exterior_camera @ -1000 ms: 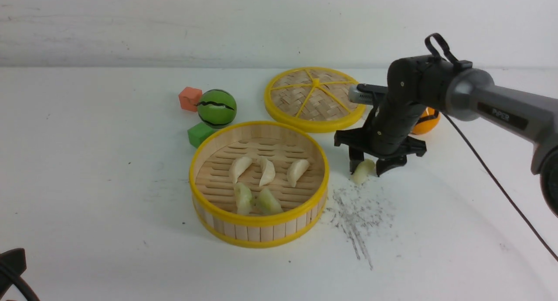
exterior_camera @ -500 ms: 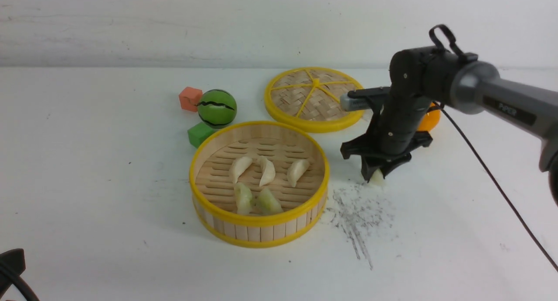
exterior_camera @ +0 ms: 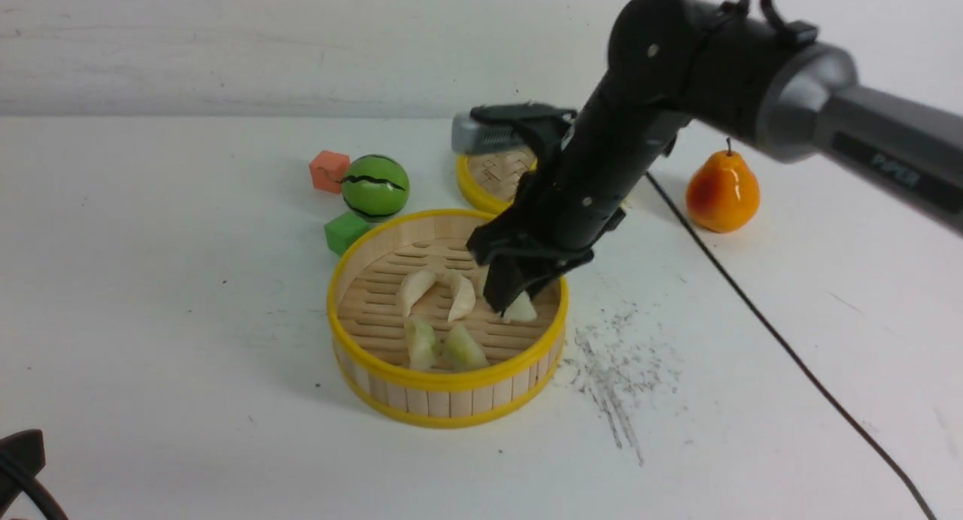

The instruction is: Put the dumplings into the steamer on the white table.

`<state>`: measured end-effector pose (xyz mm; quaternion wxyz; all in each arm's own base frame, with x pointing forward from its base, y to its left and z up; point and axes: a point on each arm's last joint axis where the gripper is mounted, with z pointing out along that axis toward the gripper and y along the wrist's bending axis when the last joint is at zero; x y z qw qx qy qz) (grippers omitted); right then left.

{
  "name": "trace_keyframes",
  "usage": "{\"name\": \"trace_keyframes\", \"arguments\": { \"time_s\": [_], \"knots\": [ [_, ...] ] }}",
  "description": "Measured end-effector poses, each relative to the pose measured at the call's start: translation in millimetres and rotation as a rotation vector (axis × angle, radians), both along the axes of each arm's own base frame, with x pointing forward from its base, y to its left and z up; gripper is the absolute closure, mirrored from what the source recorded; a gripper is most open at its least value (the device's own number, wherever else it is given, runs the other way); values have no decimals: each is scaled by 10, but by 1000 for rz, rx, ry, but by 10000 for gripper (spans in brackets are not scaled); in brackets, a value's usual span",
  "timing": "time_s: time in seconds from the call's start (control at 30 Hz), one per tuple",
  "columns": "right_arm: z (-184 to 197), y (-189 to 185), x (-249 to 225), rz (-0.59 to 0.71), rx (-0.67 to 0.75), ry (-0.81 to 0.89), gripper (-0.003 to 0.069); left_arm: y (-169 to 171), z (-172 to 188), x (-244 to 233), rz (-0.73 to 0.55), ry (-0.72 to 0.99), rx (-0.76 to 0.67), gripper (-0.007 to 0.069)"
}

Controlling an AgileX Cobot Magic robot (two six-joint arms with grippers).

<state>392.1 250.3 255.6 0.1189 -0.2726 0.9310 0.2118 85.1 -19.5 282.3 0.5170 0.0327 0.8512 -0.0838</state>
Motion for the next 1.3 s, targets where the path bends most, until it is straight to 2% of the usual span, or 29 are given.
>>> {"name": "trace_keyframes", "arguments": {
  "time_s": [0.13, 0.27, 0.33, 0.53, 0.63, 0.7, 0.8, 0.83, 0.87, 0.93, 0.97, 1.07, 1.13, 1.17, 1.3],
  "knots": [
    [-350, 82, 66, -10, -34, 46, 419, 0, -1, -1, 0, 2, -1, 408],
    [-470, 103, 112, -41, -39, 51, 418, -1, -1, -1, 0, 2, -2, 408],
    [-503, 102, 132, -70, -39, 56, 382, -1, -2, -1, 0, 3, -3, 408],
    [-441, 87, 137, -87, -39, 33, 179, 3, -20, -10, 9, 26, -8, 407],
    [-238, 49, 111, -85, -37, -21, 137, 3, -20, -10, 8, 27, -9, 405],
    [-131, 25, 92, -83, -39, -49, 137, 3, -20, -10, 8, 27, -9, 405],
    [489, -160, -97, -65, -72, -184, 208, 4, -22, -11, 10, 30, -8, 400],
    [531, -170, -115, -65, -69, -189, 215, 4, -22, -11, 10, 30, -8, 400],
    [923, -330, -288, -63, -100, -275, 281, 5, -23, -11, 10, 31, -7, 398],
    [1150, -428, -406, -66, -110, -325, 342, 6, -24, -12, 11, 31, -7, 398],
    [1517, -613, -658, -77, -116, -405, 434, 6, -24, -12, 11, 32, -7, 398],
    [1920, -938, -1126, -112, -113, -513, 608, 6, -24, -12, 11, 32, -7, 396],
    [2005, -1087, -1372, -149, -82, -556, 664, 6, -24, -12, 11, 32, -7, 392],
    [2055, -1172, -1522, -167, -52, -593, 674, 6, -24, -12, 11, 32, -7, 391],
    [1804, -1419, -1967, -229, 60, -708, 679, 7, -25, -12, 12, 33, -6, 388]
  ]
}}
